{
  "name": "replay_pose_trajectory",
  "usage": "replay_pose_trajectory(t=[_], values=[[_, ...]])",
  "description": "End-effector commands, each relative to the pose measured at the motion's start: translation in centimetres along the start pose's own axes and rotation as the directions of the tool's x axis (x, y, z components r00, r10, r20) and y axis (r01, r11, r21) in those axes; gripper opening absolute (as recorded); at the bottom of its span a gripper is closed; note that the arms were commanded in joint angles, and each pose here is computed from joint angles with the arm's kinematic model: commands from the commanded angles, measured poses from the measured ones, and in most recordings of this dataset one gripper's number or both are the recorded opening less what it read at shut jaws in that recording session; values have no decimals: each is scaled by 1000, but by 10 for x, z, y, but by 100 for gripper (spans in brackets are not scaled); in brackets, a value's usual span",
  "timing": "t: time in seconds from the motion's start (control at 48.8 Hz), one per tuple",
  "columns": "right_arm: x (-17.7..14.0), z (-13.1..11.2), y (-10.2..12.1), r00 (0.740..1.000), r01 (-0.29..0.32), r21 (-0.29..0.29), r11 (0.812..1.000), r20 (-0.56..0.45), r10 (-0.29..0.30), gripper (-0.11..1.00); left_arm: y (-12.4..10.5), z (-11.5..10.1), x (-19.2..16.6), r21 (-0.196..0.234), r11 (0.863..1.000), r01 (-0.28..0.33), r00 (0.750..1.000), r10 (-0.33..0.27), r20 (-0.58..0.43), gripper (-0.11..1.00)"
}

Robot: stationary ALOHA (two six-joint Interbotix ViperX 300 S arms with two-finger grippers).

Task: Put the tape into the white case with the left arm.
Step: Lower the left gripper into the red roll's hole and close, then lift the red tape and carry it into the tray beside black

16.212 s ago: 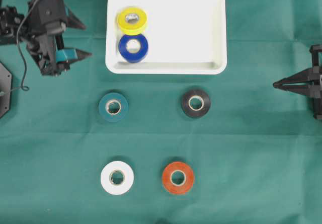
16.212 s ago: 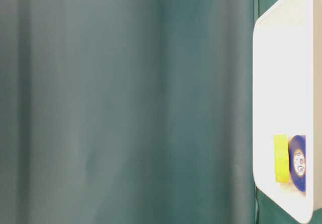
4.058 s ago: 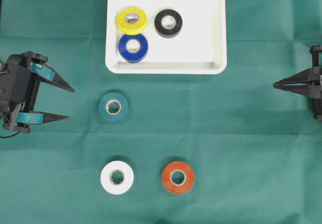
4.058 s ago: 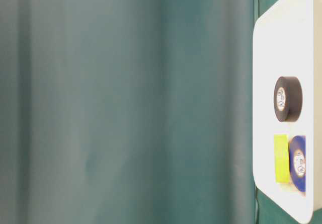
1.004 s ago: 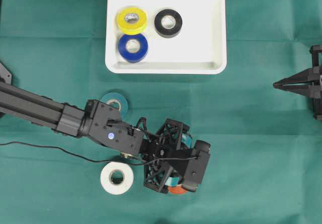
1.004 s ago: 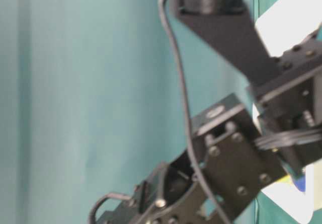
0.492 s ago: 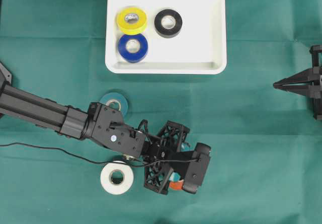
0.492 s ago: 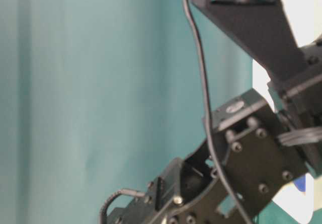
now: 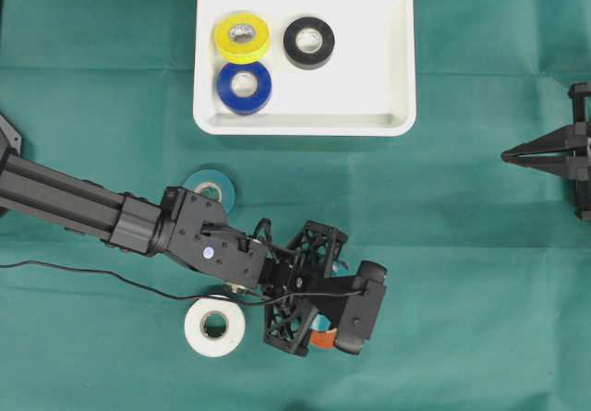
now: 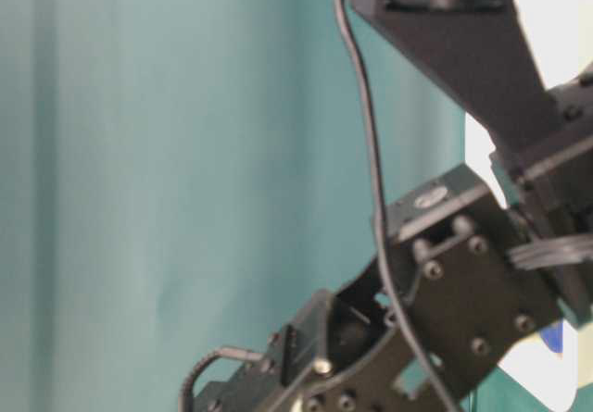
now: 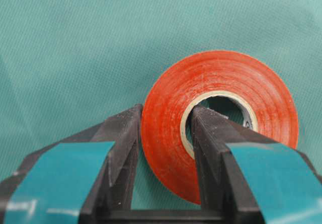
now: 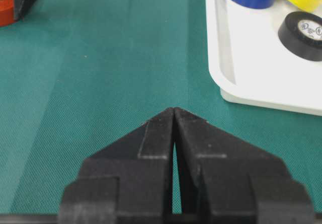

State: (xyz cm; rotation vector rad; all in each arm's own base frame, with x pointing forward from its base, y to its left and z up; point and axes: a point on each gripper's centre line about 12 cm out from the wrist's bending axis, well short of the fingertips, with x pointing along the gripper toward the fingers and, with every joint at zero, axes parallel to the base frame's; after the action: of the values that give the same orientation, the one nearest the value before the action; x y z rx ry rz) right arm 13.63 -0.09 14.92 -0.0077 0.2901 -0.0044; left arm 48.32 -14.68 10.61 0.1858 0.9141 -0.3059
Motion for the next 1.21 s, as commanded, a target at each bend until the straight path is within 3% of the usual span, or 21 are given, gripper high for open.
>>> replay_pose_trajectory(t=[0.0, 0.328, 0.533, 0.779, 0.963, 1.189], values=[[1, 5, 0, 1000, 1, 0, 1000, 12, -1, -9, 0, 33, -38, 4, 1000, -4, 995, 4, 98, 26], [1, 5, 0, 1000, 1, 2, 1000, 14, -1, -9, 3, 60, -94, 10, 1000, -11, 987, 9, 162, 26], [1, 5, 0, 1000, 1, 2, 1000, 12, -1, -9, 18, 57, -104, -10, 1000, -29, 990, 30, 139, 26], [1, 5, 0, 1000, 1, 2, 1000, 12, -1, -9, 58, 36, -106, -44, 996, -82, 992, 86, 93, 26], [1, 5, 0, 1000, 1, 2, 1000, 12, -1, -9, 99, 19, -114, -98, 986, -138, 987, 145, 68, 26], [1, 5, 0, 1000, 1, 2, 1000, 15, -1, -9, 146, -3, -124, -132, 969, -208, 975, 216, 49, 26]])
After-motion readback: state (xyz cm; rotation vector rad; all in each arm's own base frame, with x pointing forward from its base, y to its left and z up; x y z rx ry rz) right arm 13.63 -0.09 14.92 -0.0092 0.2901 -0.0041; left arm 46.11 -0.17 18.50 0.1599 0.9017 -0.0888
